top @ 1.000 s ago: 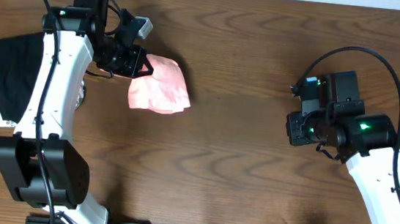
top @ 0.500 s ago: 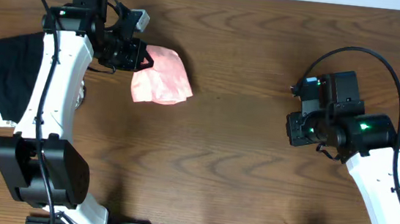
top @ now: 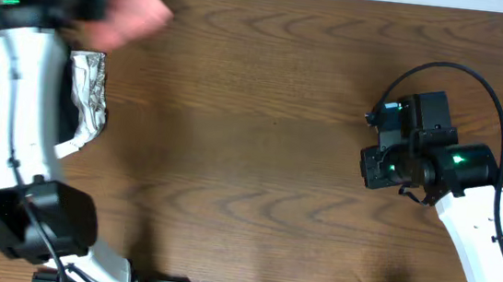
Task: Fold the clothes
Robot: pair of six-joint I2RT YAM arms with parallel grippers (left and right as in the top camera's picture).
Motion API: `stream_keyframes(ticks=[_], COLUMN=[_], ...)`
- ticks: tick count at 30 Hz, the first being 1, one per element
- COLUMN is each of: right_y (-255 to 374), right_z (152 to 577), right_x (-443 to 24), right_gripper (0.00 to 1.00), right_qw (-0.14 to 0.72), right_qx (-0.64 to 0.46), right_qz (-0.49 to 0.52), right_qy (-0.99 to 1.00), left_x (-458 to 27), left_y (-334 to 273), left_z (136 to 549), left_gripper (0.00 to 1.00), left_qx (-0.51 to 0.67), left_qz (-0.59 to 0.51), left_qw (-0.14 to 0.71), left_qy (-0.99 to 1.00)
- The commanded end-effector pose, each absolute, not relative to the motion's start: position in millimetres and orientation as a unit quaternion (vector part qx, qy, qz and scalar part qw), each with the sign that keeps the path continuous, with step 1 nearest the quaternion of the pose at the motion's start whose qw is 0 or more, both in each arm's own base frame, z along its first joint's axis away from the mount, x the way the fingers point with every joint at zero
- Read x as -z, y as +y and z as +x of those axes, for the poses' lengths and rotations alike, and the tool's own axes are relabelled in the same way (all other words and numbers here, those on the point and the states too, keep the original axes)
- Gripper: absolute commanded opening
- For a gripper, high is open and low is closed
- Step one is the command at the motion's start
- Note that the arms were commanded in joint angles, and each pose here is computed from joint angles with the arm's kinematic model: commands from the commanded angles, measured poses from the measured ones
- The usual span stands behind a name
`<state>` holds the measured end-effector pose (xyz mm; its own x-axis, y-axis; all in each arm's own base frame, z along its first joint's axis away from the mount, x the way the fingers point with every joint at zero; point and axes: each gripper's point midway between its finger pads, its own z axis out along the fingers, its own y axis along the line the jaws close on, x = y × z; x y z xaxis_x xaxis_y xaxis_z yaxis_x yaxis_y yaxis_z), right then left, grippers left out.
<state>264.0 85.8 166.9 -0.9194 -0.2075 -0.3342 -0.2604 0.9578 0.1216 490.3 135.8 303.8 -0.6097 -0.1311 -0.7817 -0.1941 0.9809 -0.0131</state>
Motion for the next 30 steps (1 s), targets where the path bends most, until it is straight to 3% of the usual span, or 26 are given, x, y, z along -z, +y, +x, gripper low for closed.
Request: stream_keyframes(ticks=[1, 6, 13, 18, 27, 30], right_y=[86.1, 87.2, 87.0, 86.9, 86.9, 87.1], right_z=[263.6, 267.8, 266.9, 266.8, 267.0, 267.8], right_x=[-170.9, -172.5, -172.2, -172.1, -172.2, -172.5], right_gripper=[0.18, 0.19, 0.19, 0.19, 0.19, 0.19], right_qw=[0.166, 0.175, 0.173, 0.173, 0.173, 0.175], right_qx=[-0.088, -0.089, -0.089, -0.089, -0.089, -0.089], right_qz=[-0.115, -0.116, -0.115, -0.115, -0.115, -0.116], right_qy=[0.975, 0.974, 0.974, 0.974, 0.974, 0.974], left_x=[-312.1, -250.7, -206.5, -229.8, -324.7, -329.2], left_y=[225.0, 272.4, 274.1, 271.3, 274.3, 278.9], left_z=[459.3, 429.0, 431.7, 444.0, 457.8, 454.5], left_gripper=[0.06, 0.06, 0.06, 0.06, 0.06, 0.06], left_qx=[-0.07, -0.021, 0.059, 0.08, 0.067, 0.048], left_qz=[-0.243, -0.369, -0.385, -0.363, -0.317, -0.325], left_qw=[0.439, 0.369, 0.332, 0.375, 0.514, 0.518], left_qy=[0.862, 0.853, 0.859, 0.849, 0.794, 0.79])
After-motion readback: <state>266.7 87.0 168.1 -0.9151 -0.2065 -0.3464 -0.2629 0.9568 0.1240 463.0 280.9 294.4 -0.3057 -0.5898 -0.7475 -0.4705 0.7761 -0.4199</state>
